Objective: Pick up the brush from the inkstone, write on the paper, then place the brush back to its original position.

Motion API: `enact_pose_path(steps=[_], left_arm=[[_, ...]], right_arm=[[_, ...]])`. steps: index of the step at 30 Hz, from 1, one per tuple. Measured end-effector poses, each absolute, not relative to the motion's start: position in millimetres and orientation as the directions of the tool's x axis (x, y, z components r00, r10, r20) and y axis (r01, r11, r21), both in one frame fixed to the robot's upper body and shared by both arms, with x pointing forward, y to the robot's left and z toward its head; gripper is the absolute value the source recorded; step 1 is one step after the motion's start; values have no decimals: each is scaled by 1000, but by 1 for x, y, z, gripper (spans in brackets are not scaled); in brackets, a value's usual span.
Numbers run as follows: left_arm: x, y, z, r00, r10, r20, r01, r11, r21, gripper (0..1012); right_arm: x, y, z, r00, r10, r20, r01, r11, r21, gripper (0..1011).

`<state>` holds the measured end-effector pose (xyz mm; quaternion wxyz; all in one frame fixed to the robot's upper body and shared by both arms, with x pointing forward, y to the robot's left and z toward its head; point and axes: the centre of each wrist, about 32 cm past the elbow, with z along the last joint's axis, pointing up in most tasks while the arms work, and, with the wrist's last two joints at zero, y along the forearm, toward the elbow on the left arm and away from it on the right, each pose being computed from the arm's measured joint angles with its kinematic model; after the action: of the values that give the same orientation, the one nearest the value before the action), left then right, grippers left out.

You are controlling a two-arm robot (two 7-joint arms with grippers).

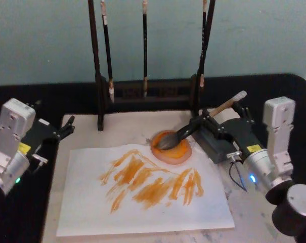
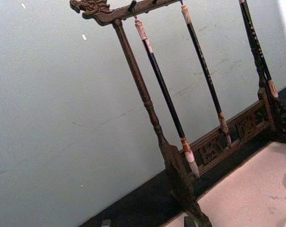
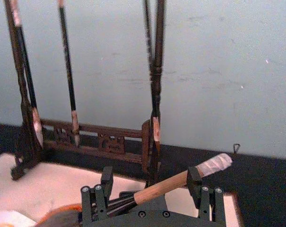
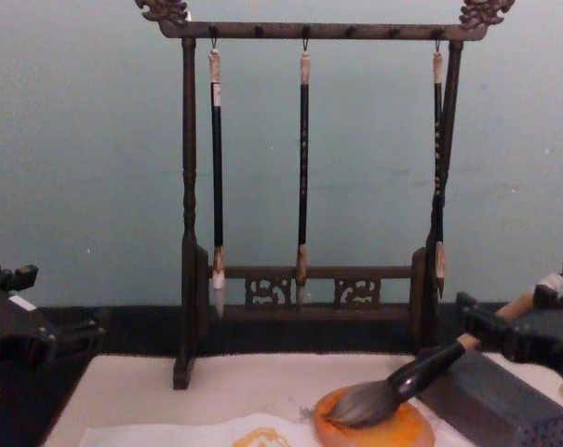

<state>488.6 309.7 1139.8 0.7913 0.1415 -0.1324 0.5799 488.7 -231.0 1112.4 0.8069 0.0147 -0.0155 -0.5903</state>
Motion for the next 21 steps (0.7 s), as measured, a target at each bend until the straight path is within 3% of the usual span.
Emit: enact_pose_path(steps=[9, 21], left_arm=[[489, 310, 1140, 292, 880, 374, -955, 287, 70, 1001], [489, 310, 1140, 292, 880, 374, -955, 287, 70, 1001]], right_arm=[[492, -225, 1101, 291, -943, 159, 953, 300, 33, 1000], [492, -224, 1100, 289, -941, 173, 954, 298, 28, 1000]])
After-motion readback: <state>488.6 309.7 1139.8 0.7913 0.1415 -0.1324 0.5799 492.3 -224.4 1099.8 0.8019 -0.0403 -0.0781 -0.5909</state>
